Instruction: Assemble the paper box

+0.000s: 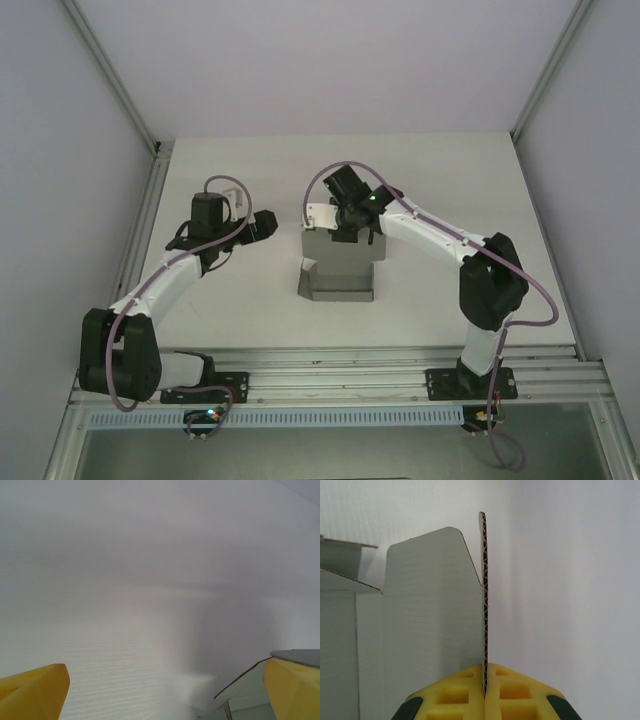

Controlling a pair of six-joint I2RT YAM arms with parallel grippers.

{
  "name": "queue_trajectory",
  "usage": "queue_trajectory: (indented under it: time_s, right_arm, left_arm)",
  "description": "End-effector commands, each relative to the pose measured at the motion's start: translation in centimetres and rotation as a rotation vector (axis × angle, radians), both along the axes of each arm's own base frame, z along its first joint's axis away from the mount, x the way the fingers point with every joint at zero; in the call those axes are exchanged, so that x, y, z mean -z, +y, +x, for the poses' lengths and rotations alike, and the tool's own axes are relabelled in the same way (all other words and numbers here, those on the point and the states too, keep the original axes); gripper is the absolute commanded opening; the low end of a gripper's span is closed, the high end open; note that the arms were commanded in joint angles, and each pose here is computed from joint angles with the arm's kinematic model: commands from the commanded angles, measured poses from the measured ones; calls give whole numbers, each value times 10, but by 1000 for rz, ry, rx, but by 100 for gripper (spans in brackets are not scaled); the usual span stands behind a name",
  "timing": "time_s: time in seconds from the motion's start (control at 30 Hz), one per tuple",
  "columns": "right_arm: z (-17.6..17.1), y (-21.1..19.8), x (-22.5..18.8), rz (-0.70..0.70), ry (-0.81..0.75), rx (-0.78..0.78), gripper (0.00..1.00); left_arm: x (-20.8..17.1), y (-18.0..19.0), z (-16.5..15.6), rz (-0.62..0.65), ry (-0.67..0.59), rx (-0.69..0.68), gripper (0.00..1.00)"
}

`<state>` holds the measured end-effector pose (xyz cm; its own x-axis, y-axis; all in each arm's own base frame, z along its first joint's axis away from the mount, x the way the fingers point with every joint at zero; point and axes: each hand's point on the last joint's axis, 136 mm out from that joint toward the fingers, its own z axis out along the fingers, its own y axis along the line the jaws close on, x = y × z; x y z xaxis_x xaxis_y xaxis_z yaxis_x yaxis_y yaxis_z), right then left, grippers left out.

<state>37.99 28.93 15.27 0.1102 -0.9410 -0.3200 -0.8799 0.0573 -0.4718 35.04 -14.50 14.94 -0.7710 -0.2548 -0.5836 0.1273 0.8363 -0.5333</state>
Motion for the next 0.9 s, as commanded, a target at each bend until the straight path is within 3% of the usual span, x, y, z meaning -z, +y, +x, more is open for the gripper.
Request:
queue_trajectory:
  time_s: [0.0, 0.13, 0.27, 0.3, 0.37, 0.4, 0.47, 0.53, 0.6, 0.67, 0.73, 0.87]
  right_arm:
    - [19, 19, -17, -57, -175, -153, 4]
    - [16, 29, -23, -26, -175, -180, 10]
    - [16, 21, -18, -40, -198, -126, 25]
    - [15, 19, -20, -32, -210, -104, 34]
    - [13, 14, -34, 8, -241, -39, 65]
    - [11, 12, -45, 53, -257, 0, 75]
    - [9, 5, -78, 189, -303, 125, 81]
    - [14, -18, -119, 370, -381, 357, 97]
    - [3, -61, -142, 565, -356, 676, 99]
    - [-27, -88, -124, 714, -150, 874, 100]
    - [-62, -93, -85, 746, 71, 936, 100]
    - [-91, -111, -19, 739, 247, 1176, 100]
  left_arm:
    - [6, 1, -6, -13, 34, 0, 100]
    - [9, 5, -9, -1, 37, -10, 100]
    - [13, 11, -13, 16, 45, -25, 100]
    - [14, 13, -14, 20, 47, -30, 100]
    - [16, 16, -15, 31, 50, -36, 100]
    - [17, 17, -15, 36, 54, -43, 100]
    - [17, 18, -16, 37, 56, -44, 100]
    - [20, 18, -18, 33, 60, -47, 100]
    - [23, 18, -21, 29, 60, -50, 100]
    - [26, 17, -23, 21, 63, -47, 100]
    - [30, 17, -26, 19, 73, -42, 100]
    - [36, 16, -28, 23, 88, -35, 100]
